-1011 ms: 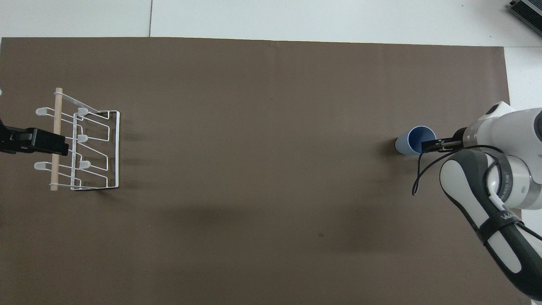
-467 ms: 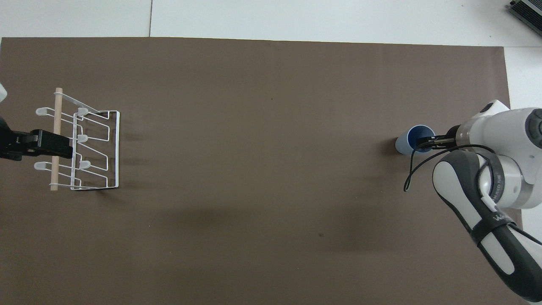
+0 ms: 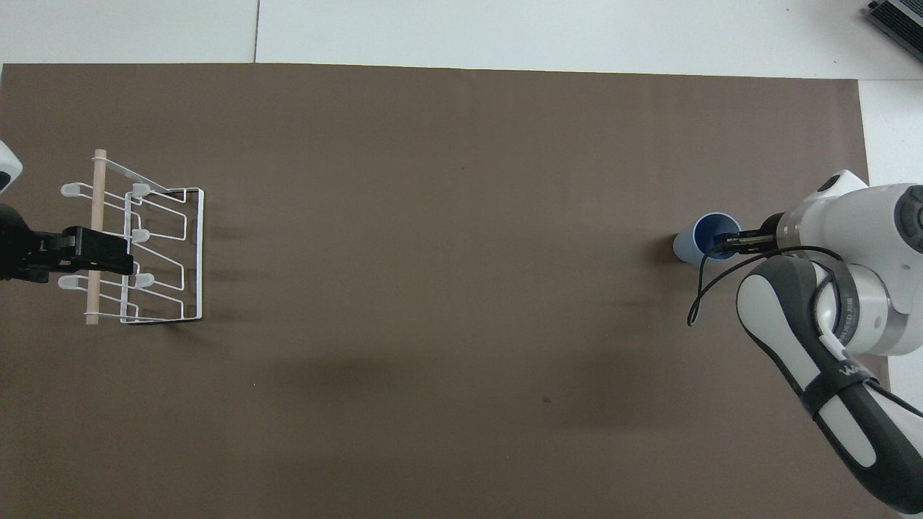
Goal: Hang cup on cup holder
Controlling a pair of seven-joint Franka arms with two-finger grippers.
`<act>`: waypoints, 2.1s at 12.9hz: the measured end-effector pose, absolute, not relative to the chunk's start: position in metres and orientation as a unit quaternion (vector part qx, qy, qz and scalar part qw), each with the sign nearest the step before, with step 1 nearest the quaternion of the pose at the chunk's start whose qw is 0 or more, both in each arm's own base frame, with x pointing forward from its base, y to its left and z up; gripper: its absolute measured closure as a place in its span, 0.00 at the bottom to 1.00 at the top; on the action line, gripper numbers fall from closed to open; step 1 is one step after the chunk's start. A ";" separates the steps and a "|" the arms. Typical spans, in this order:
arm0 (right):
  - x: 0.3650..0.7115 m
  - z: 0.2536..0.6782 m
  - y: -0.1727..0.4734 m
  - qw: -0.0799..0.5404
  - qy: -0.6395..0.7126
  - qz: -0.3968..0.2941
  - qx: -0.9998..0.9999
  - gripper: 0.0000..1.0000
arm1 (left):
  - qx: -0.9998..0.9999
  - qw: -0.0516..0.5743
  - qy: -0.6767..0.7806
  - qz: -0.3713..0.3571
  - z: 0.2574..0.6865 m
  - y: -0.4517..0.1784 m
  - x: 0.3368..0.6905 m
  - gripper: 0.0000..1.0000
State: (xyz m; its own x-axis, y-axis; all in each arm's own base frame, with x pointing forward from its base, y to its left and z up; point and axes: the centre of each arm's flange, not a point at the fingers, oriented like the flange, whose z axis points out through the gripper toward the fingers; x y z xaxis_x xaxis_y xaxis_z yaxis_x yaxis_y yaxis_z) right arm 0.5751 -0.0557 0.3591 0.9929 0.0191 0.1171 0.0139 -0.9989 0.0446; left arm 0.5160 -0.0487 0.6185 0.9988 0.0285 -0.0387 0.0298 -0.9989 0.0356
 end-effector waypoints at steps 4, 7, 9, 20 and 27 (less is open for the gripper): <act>0.575 0.359 -0.056 0.022 0.008 0.059 0.998 0.77 | 1.000 0.019 0.017 -0.014 0.619 -0.049 0.517 0.00; 0.576 0.361 -0.055 0.020 0.008 0.061 0.998 0.93 | 1.000 0.020 0.017 -0.014 0.619 -0.049 0.517 0.00; 0.576 0.362 -0.054 0.019 0.008 0.062 0.998 0.94 | 0.999 0.036 0.031 -0.015 0.619 -0.050 0.517 0.00; 0.594 0.453 -0.048 -0.023 0.031 0.035 0.999 0.94 | 0.933 0.132 0.331 -0.043 0.625 -0.072 0.521 0.00; 0.548 0.565 -0.005 -0.129 0.083 0.051 0.987 0.94 | 0.775 0.298 0.543 -0.124 0.621 -0.073 0.528 0.00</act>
State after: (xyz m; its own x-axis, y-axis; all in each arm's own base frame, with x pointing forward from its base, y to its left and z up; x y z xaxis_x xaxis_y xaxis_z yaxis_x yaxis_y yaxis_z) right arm 0.5479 -0.0050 0.5646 0.9812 0.1506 0.1210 0.1766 -0.9532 -0.2455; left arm 0.5282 -0.0732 0.6209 0.3798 0.7684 -0.5151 0.9157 -0.2332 0.3273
